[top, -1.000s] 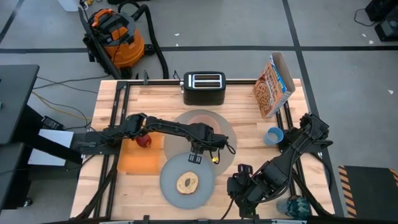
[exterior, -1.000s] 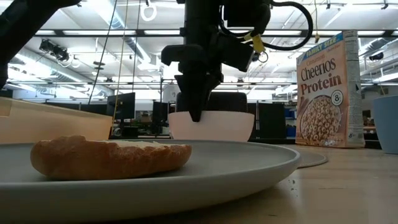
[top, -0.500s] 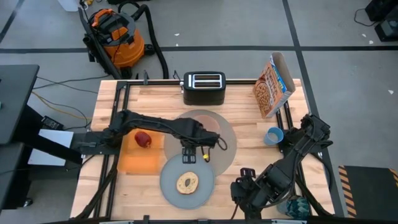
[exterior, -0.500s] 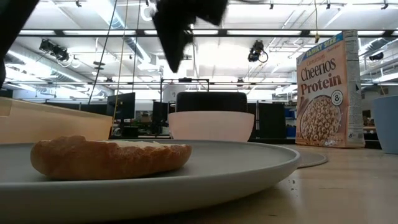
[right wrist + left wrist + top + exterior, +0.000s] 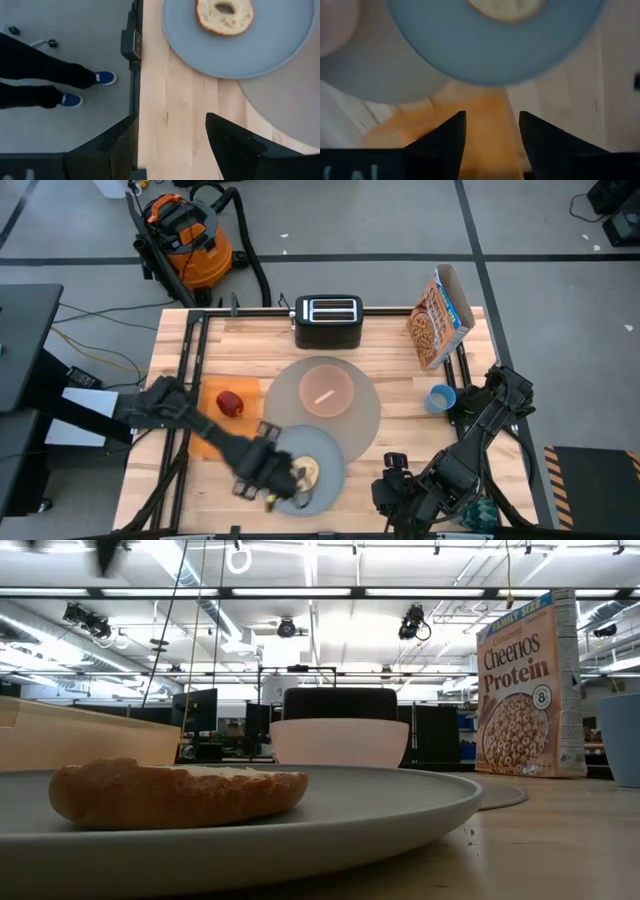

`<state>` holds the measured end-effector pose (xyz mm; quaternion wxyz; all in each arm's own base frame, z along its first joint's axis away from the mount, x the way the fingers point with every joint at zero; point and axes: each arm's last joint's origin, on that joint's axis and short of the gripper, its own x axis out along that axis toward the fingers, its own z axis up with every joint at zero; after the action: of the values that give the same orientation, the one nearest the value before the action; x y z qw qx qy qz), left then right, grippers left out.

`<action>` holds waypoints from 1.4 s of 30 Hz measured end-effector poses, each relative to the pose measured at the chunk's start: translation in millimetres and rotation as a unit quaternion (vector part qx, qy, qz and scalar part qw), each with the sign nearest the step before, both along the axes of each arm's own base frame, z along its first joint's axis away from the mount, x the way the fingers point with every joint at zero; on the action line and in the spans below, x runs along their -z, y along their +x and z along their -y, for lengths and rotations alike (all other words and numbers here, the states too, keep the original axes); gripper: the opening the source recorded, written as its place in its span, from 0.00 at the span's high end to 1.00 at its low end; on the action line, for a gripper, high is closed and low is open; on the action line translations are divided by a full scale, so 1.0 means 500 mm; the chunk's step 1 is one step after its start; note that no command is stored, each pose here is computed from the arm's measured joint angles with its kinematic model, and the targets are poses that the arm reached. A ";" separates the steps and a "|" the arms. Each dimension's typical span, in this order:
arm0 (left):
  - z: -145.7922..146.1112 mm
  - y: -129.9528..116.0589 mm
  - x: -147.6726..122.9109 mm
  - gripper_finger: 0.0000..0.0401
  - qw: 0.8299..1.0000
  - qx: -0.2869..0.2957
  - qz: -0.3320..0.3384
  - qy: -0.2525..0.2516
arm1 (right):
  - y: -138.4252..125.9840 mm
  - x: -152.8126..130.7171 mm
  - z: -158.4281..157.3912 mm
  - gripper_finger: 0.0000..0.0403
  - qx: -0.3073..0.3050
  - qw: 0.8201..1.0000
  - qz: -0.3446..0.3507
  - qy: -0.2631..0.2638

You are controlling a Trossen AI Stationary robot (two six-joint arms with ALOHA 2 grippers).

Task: Arrange a breakfast setting
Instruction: Put the apple on the top left of the gray placemat

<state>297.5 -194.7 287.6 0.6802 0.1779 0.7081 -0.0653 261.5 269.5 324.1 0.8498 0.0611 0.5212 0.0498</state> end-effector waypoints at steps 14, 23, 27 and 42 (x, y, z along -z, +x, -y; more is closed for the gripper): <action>-0.118 -0.195 0.092 0.52 0.999 0.010 0.031 -0.007 | 0.047 -0.010 0.027 0.41 0.048 0.996 0.079 -0.020; -0.190 -0.189 0.178 0.52 0.994 0.103 0.001 0.024 | 0.097 -0.015 0.078 0.41 0.107 0.989 0.104 -0.018; -0.223 -0.192 0.210 0.52 0.993 0.112 -0.021 0.027 | 0.113 -0.019 0.091 0.41 0.123 0.985 0.120 -0.012; -0.273 -0.170 0.240 0.68 0.994 0.108 0.007 0.019 | 0.129 -0.029 0.092 0.41 0.169 0.974 0.145 0.044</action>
<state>212.3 -58.4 167.5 0.6705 0.2665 0.6812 -0.1241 325.8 223.6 338.7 0.9090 0.1775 0.3716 -0.0638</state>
